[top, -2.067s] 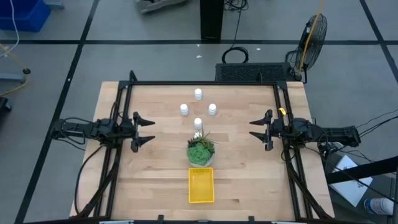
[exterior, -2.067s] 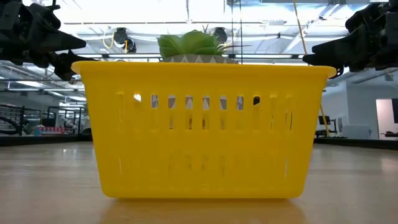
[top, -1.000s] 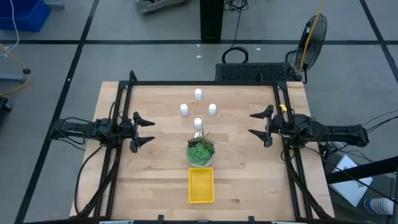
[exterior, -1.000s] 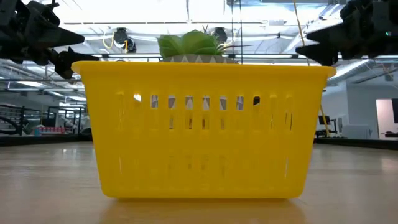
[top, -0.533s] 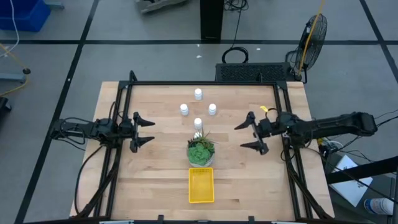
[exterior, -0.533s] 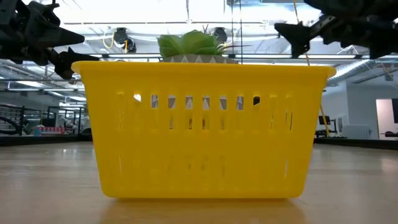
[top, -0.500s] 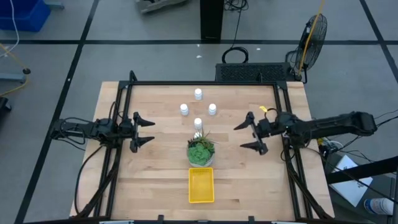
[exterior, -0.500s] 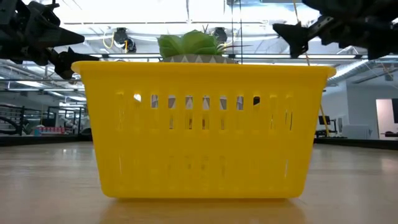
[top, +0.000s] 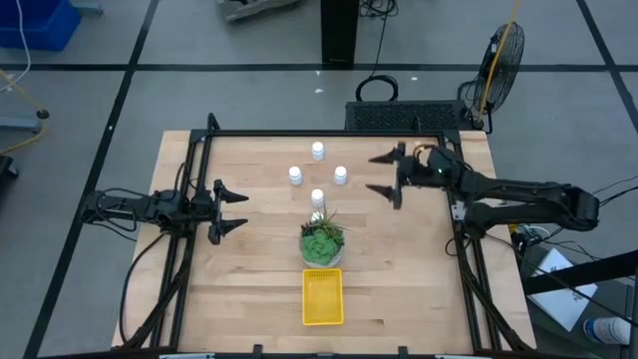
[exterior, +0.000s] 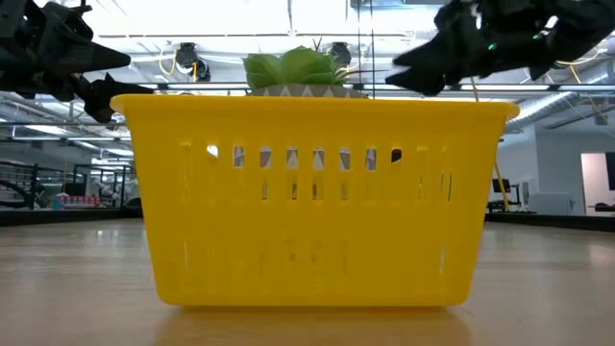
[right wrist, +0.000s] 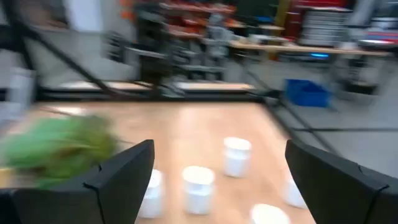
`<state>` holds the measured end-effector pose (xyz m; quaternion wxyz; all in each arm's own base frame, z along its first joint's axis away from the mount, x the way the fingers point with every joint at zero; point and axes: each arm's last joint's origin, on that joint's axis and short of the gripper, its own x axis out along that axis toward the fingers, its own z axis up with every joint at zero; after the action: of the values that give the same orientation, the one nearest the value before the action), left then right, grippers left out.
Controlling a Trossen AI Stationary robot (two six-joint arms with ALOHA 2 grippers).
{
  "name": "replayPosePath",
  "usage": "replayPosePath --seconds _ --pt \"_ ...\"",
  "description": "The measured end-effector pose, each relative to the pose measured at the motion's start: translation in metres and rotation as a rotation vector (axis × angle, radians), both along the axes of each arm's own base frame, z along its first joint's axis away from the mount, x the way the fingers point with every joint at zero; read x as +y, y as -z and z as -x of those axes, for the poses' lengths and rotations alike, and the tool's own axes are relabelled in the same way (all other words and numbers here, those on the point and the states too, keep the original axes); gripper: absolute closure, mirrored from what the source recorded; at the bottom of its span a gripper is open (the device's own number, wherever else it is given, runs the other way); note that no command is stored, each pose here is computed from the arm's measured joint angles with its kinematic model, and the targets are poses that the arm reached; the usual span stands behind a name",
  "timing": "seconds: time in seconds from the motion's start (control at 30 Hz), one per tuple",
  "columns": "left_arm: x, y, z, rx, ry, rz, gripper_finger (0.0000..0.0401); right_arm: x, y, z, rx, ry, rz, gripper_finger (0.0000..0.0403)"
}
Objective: Pick and place pill bottles into a basket
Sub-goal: Put the white pill bottle into the yellow bin
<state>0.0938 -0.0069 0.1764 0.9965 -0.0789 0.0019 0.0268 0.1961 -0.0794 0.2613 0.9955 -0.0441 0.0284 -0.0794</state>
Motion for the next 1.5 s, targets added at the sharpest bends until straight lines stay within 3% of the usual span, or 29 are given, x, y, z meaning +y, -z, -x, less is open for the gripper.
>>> replayPosePath --seconds 0.27,0.5,0.8,1.03,1.5 --pt "0.000 0.000 0.000 0.000 0.000 -0.002 0.0061 -0.044 0.021 -0.006 0.056 0.171 0.022 0.0046" --pt "0.000 0.000 0.000 0.001 0.001 0.001 0.0061 -0.065 0.024 -0.033 0.119 0.174 0.026 0.0046" --pt "0.000 0.001 0.000 0.014 0.000 0.004 0.0061 -0.091 0.003 -0.075 0.118 0.095 0.072 0.0046" --pt "0.000 0.003 0.000 0.027 0.012 0.030 0.0061 -0.110 -0.006 -0.105 0.225 0.076 0.072 0.0046" --pt "-0.001 0.004 0.000 0.037 0.039 0.024 0.0061 -0.133 -0.054 -0.139 0.397 0.047 0.045 0.0046"
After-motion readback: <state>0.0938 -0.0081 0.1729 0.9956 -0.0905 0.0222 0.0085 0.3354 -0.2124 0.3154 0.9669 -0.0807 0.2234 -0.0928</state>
